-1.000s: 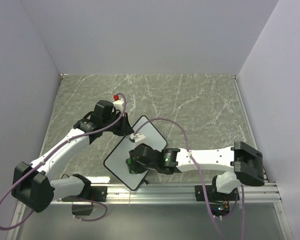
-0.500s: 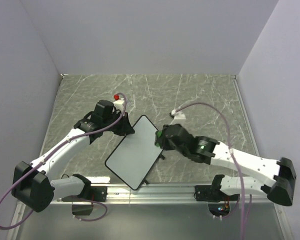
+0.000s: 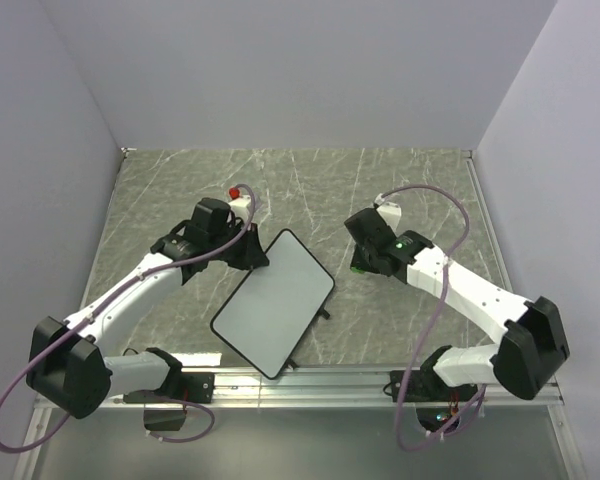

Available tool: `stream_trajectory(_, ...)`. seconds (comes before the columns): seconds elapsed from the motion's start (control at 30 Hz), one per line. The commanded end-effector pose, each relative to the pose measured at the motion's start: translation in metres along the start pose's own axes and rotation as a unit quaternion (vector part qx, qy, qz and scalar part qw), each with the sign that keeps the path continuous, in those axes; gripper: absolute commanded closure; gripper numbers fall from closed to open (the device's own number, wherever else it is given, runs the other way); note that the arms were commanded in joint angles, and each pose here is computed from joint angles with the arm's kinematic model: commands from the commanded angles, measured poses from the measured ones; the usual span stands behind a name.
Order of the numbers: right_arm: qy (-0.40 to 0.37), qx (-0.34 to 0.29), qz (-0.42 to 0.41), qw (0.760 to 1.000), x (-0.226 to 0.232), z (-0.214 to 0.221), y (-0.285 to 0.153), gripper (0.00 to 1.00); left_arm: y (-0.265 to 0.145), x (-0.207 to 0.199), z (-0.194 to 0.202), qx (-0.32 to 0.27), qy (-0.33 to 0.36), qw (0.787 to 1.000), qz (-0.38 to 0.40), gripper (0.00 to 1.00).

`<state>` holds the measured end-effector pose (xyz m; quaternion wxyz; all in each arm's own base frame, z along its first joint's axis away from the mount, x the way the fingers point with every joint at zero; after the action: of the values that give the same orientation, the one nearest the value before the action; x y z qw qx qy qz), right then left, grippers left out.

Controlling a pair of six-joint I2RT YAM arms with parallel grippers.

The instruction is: Erase the whiteboard

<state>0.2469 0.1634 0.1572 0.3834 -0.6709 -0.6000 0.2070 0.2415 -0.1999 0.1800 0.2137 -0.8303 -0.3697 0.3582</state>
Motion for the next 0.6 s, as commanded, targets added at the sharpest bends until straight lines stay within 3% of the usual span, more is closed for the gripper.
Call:
stream_trajectory(0.0,0.02,0.021,-0.006,1.0,0.0,-0.003,0.005,0.76,-0.003,0.014,-0.006,-0.001,0.013,0.999,-0.05,0.76)
stream_trajectory(0.03,0.025,0.02,-0.005,0.999,-0.001,-0.006,0.009,0.6,-0.003,0.013,-0.006,0.0,0.011,0.999,-0.051,0.73)
stream_trajectory(0.1,0.022,0.033,0.001,0.999,-0.005,-0.001,0.018,0.47,-0.003,0.013,-0.009,0.006,0.009,0.999,-0.053,0.66)
stream_trajectory(0.13,0.02,0.035,0.005,0.999,-0.006,0.0,0.021,0.34,-0.005,0.011,-0.011,0.006,0.009,0.999,-0.052,0.64)
stream_trajectory(0.23,0.016,0.045,0.019,0.999,-0.012,0.008,0.03,0.21,-0.008,0.009,-0.017,0.009,0.01,0.998,-0.055,0.58)
stream_trajectory(0.33,0.019,0.054,0.03,0.998,-0.019,0.019,0.036,0.14,-0.015,0.007,-0.023,-0.001,0.016,0.998,-0.06,0.51)
stream_trajectory(0.57,0.028,0.053,0.037,0.998,-0.03,0.026,0.031,0.12,-0.034,-0.001,-0.042,-0.032,0.022,0.997,-0.069,0.41)
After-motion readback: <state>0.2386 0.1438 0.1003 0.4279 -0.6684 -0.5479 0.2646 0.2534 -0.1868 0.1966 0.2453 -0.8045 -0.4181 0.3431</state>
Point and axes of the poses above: each gripper's point midway between its finger pads, its own y axis out along the fingers, its own x axis along the line the jaws close on, z = x × y, the point moved 3 cm from there along -y, back along the fingers, and after that the axes turned 1 degree about y, right-handed, at the moved point
